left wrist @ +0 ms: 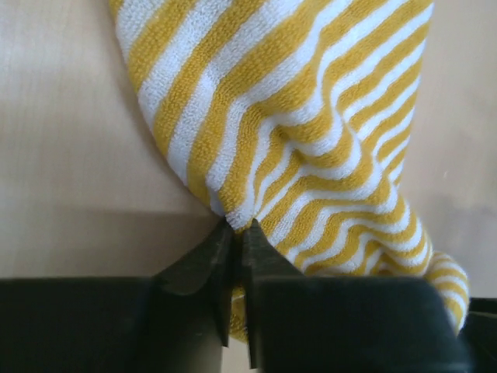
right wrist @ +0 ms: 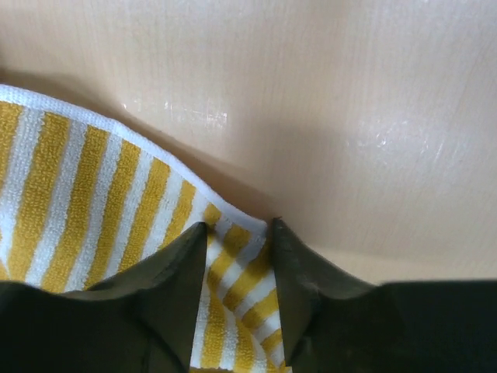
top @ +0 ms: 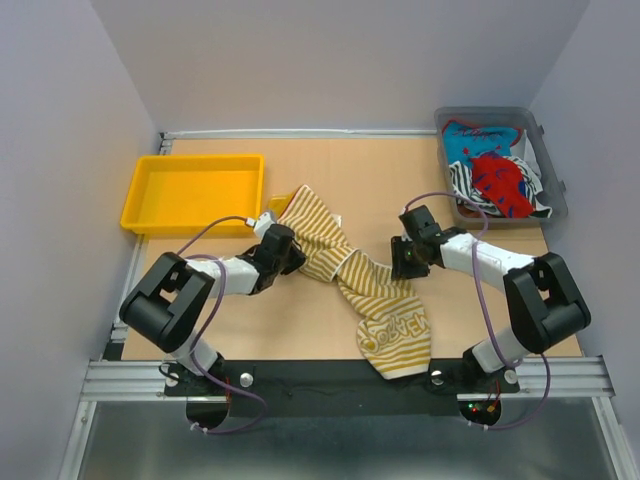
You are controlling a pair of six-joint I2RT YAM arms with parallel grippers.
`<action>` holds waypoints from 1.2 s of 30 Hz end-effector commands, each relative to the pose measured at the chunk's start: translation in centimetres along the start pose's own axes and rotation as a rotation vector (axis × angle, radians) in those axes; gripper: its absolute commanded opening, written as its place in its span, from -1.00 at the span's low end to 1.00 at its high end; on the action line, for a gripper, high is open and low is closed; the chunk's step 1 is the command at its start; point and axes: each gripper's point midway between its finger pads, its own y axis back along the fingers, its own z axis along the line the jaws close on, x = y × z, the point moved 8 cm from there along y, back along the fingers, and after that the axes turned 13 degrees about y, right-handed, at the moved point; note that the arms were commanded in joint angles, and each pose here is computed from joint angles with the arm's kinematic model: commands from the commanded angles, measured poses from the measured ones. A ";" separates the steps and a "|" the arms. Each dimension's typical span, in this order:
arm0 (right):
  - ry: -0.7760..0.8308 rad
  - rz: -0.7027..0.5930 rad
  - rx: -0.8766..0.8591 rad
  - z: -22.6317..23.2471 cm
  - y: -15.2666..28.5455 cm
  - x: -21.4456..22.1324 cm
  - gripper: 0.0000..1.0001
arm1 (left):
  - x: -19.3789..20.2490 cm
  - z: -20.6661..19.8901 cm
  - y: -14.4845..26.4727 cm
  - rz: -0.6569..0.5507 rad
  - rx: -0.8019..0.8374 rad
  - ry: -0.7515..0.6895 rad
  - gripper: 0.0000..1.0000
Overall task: Fold and stack the towels
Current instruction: Flatten out the crumpled towel
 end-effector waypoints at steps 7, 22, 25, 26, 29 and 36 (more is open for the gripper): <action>-0.009 -0.266 0.206 -1.1 5.0 -4.9 -0.99 | -6.1 -8.9 1.6 -0.203 -0.085 -0.277 -1.00; 0.190 -0.843 0.323 -1.2 25.5 -10.9 -0.99 | -15.9 -23.7 8.2 -0.474 -0.090 -0.569 -1.00; 0.298 -0.839 0.120 0.5 25.5 -9.2 -0.99 | -14.5 -21.8 7.4 -0.404 -0.087 -0.569 -1.00; 0.327 -0.825 0.059 1.0 25.4 -8.6 -0.99 | -13.3 -19.8 6.2 -0.353 -0.123 -0.576 -1.00; 0.434 -0.680 -0.225 3.3 24.0 -5.8 -0.99 | -10.7 -16.1 5.5 -0.227 -0.129 -0.569 -1.00; 0.405 -0.278 -0.575 5.1 19.7 -0.2 -0.36 | -4.2 -7.8 5.9 0.024 -0.151 -0.562 -0.95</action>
